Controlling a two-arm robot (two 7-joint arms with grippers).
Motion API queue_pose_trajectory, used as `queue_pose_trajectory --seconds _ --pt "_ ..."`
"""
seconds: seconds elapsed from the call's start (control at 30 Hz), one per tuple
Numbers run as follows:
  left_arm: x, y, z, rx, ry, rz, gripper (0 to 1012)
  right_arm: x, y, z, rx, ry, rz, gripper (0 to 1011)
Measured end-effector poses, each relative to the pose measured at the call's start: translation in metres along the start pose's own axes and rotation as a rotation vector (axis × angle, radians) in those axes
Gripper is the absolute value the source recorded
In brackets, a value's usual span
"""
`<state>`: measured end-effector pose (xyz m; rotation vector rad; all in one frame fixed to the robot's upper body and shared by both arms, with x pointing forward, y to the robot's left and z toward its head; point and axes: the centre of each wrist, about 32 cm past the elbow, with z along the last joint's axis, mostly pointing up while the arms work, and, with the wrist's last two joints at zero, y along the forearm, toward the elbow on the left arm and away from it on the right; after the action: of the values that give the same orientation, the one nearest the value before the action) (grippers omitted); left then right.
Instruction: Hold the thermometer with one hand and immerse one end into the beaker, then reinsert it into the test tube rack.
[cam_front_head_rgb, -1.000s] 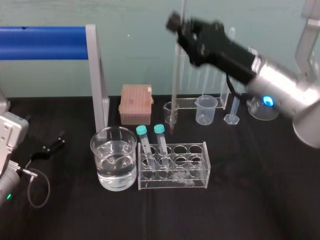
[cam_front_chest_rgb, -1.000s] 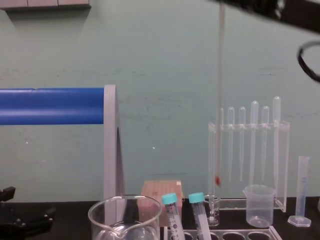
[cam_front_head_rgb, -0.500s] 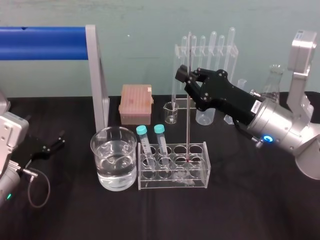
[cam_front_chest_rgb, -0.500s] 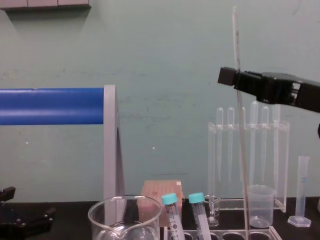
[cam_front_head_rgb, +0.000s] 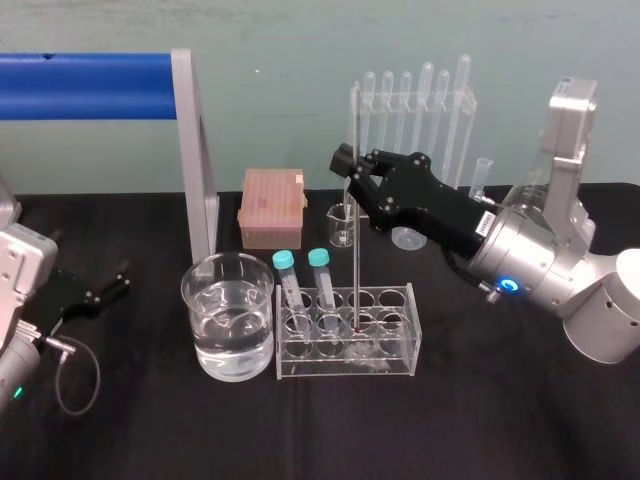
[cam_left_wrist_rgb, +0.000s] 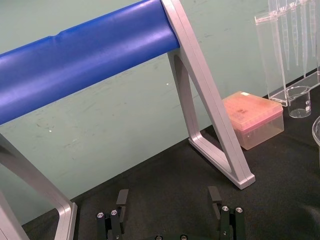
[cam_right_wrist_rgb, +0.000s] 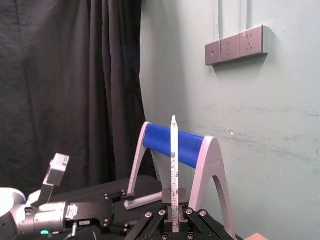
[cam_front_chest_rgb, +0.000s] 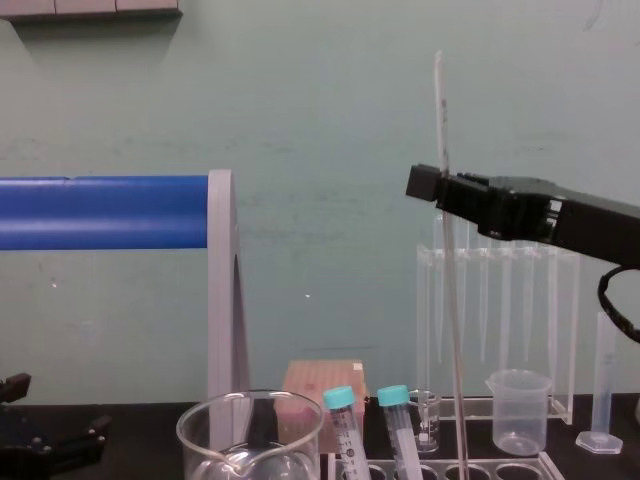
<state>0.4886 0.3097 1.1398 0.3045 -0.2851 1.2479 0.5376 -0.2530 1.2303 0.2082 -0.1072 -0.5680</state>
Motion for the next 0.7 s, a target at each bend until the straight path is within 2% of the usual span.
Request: queue_pose_trajectory --seconds 0.7 --pt "0.0000 0.000 0.000 0.000 0.000 0.000 1008 0.0029 0.005 -0.025 -0.102 -0.006 0.009 58"
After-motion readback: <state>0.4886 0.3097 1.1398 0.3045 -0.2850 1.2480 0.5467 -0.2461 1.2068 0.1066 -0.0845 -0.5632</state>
